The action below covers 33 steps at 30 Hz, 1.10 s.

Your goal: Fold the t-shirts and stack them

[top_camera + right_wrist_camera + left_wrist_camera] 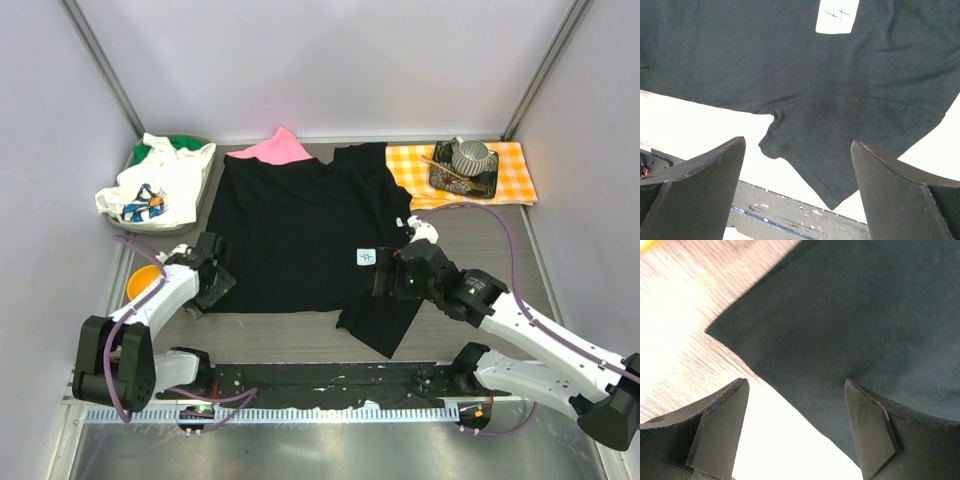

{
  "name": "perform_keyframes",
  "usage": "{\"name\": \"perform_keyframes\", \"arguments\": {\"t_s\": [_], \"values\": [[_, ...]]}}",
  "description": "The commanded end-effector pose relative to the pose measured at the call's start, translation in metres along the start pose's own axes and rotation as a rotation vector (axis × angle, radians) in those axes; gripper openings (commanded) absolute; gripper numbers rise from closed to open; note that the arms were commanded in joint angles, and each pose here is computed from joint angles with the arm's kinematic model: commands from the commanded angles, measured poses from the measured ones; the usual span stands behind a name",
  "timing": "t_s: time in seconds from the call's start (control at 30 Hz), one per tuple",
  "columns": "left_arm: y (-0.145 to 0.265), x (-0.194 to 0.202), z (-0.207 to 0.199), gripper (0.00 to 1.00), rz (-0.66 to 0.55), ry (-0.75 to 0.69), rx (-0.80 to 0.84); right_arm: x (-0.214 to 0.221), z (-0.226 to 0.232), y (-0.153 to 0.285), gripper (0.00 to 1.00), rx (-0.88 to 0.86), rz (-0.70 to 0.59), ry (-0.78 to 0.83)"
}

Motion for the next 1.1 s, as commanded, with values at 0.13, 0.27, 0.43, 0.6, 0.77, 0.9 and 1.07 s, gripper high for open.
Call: {"name": "perform_keyframes", "arguments": {"t_s": [0.13,0.27,0.43,0.6,0.77,0.9,1.07], "values": [[-0.008,-0.014,0.025,0.79,-0.021,0.15,-0.013,0.004,-0.003,0.004,0.93,-0.06,-0.01,0.028],[-0.016,-0.022,0.033,0.77,-0.008,0.18,-0.016,0.005,-0.003,0.003,0.93,-0.067,-0.009,0.029],[-0.026,-0.022,0.031,0.68,0.005,0.17,-0.023,0.006,-0.002,0.0,0.93,-0.067,0.002,0.027],[-0.035,-0.017,0.029,0.55,0.05,0.167,-0.019,0.007,-0.003,0.0,0.93,-0.058,0.006,0.02],[-0.042,-0.019,0.026,0.36,0.094,0.144,-0.024,0.006,-0.003,0.004,0.93,-0.059,-0.001,0.011],[-0.046,-0.019,0.024,0.18,0.131,0.154,0.004,0.007,-0.006,0.005,0.93,-0.049,-0.004,0.007],[-0.041,-0.019,0.021,0.06,0.143,0.166,0.064,0.018,-0.009,0.005,0.91,-0.074,0.076,0.013]]}}
Point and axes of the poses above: each gripper's point midway between its finger pads, its own y axis back along the fingers, its own z axis along the line the jaws close on, x = y × z, the point moved 10 cm from there along y, back along the fingers, and after that the axes turned 7 degrees about -y, right-handed, at the moved point
